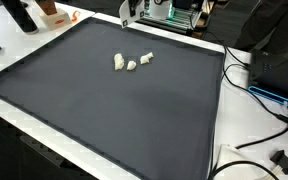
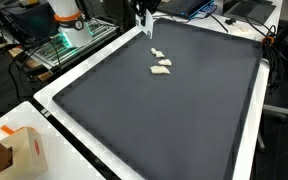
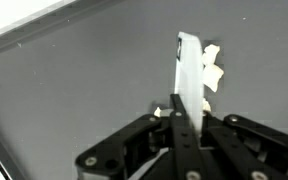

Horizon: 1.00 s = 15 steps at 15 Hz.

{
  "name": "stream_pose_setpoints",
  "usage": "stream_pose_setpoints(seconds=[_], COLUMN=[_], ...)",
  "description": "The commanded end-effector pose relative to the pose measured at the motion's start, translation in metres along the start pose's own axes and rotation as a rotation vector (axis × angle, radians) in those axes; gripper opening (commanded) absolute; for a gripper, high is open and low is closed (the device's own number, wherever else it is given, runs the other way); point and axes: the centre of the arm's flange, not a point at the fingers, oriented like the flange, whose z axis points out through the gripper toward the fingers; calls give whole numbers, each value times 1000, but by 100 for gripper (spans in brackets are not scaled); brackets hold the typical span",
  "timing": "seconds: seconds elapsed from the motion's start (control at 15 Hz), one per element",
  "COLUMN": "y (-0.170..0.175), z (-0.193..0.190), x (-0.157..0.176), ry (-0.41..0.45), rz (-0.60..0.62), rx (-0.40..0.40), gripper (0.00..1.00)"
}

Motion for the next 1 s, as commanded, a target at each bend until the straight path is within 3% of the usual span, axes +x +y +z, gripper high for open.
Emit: stream_pose_setpoints(seconds=[0.0,0.47,0.93], y=[-14,-31,-42], z=[16,48,75], x=[7,21,36], ry=[12,53,29], rz=[99,392,524], rx=[-66,-264,-452], gripper=[1,1,1])
